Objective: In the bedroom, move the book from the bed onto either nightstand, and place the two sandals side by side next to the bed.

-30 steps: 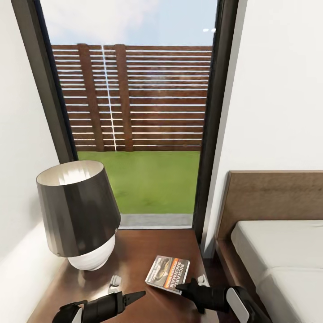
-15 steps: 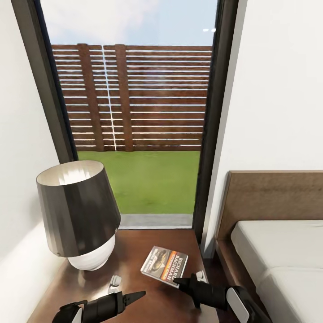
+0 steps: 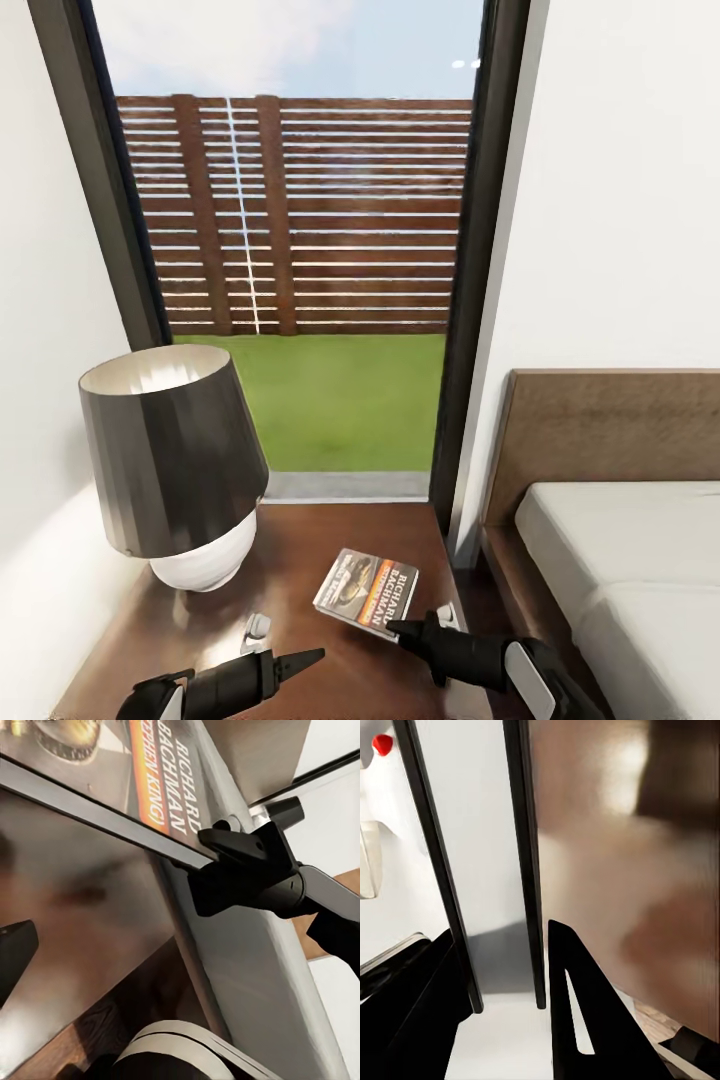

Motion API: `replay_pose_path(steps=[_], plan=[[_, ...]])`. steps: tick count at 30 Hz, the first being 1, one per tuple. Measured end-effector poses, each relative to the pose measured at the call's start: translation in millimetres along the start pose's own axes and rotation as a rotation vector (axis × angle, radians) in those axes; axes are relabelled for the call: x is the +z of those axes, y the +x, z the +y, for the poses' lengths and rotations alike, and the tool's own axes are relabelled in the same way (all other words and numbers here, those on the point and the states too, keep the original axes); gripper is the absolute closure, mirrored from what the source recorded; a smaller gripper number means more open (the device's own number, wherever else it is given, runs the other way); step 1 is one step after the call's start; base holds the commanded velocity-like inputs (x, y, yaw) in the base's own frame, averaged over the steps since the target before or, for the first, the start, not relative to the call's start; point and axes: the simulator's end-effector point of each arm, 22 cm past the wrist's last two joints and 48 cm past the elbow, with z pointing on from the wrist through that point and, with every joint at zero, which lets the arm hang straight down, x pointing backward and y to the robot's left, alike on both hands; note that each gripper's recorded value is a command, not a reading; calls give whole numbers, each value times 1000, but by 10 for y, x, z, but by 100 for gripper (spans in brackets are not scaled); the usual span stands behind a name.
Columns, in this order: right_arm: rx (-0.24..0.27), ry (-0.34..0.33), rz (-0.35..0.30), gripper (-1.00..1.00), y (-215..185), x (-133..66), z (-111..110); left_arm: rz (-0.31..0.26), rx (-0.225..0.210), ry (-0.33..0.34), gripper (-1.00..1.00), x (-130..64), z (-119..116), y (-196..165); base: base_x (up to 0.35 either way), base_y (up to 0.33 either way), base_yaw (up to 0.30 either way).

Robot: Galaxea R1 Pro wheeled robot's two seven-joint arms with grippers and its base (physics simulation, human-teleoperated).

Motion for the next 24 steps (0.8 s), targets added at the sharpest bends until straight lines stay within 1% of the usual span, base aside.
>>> replay_pose_path(steps=[8, 16, 24], plan=[[-1, 0, 0, 100, -3, 1, 2, 0, 0, 0, -100, 0, 0, 0, 0, 0, 0], [-2, 5, 1, 100, 42, 38, -193, 0, 0, 0, -100, 13, 141, 121, 0, 0, 0], [-1, 5, 1, 100, 46, 43, -216, 0, 0, 0, -100, 13, 159, 135, 0, 0, 0]])
